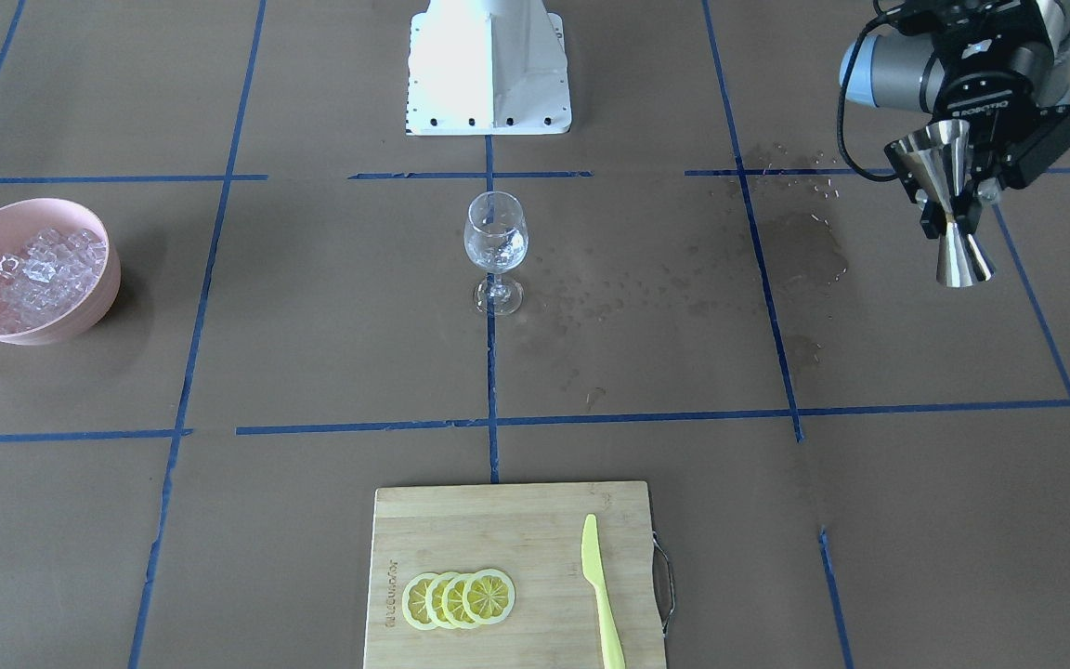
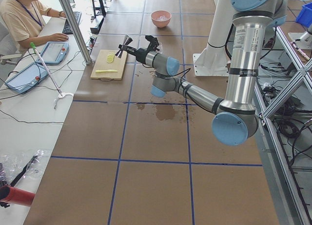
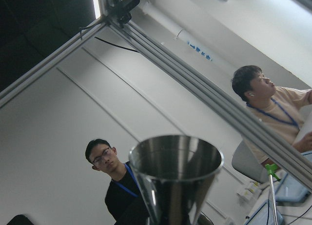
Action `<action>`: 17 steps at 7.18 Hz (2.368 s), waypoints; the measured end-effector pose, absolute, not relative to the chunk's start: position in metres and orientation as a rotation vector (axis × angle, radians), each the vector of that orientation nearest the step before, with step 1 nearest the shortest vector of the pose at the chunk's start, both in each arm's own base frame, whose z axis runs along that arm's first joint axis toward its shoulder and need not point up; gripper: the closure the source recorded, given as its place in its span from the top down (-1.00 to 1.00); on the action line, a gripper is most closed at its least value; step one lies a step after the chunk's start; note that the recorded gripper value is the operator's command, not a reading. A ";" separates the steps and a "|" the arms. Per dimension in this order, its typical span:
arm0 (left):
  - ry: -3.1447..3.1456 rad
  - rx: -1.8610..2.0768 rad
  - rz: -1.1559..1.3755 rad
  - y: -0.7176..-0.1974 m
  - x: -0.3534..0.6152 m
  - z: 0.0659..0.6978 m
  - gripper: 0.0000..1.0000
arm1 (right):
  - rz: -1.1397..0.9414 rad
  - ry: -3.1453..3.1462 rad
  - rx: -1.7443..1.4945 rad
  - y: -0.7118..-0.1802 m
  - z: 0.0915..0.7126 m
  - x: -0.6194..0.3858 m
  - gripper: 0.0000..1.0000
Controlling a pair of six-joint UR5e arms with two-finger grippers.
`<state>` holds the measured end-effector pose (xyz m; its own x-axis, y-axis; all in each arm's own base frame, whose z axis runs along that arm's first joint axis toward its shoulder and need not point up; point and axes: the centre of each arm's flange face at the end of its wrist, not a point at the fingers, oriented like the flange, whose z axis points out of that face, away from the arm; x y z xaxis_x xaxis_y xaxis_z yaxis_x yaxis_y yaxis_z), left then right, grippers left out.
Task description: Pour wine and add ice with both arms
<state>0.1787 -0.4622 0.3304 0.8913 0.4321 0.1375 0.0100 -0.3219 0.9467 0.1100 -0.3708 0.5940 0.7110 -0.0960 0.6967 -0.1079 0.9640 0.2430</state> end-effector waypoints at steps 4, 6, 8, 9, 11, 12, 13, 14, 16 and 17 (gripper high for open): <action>0.782 1.283 0.413 -0.467 0.183 0.423 -1.00 | 0.025 -0.783 0.277 -0.370 0.589 0.110 1.00; 0.987 1.232 0.206 -0.403 0.141 0.494 -1.00 | 0.023 -0.782 0.284 -0.366 0.585 0.110 1.00; 1.018 1.272 0.074 -0.370 0.115 0.525 -1.00 | 0.019 -0.781 0.295 -0.361 0.577 0.110 1.00; 1.022 1.278 0.022 -0.366 0.126 0.528 -1.00 | 0.019 -0.781 0.297 -0.360 0.575 0.110 1.00; 1.071 1.237 -0.074 -0.359 0.187 0.534 -1.00 | 0.019 -0.780 0.298 -0.360 0.575 0.110 1.00; 1.088 1.202 -0.112 -0.351 0.211 0.541 -1.00 | 0.019 -0.780 0.298 -0.360 0.575 0.110 1.00; 1.102 1.167 -0.164 -0.341 0.233 0.549 -1.00 | 0.019 -0.780 0.299 -0.360 0.574 0.110 1.00; 1.095 1.158 -0.208 -0.330 0.254 0.555 -1.00 | 0.019 -0.780 0.298 -0.360 0.574 0.110 1.00; 1.045 1.175 -0.237 -0.321 0.285 0.569 -1.00 | 0.019 -0.780 0.299 -0.360 0.574 0.110 1.00; 1.028 1.184 -0.229 -0.317 0.297 0.572 -1.00 | 0.018 -0.780 0.299 -0.360 0.574 0.110 1.00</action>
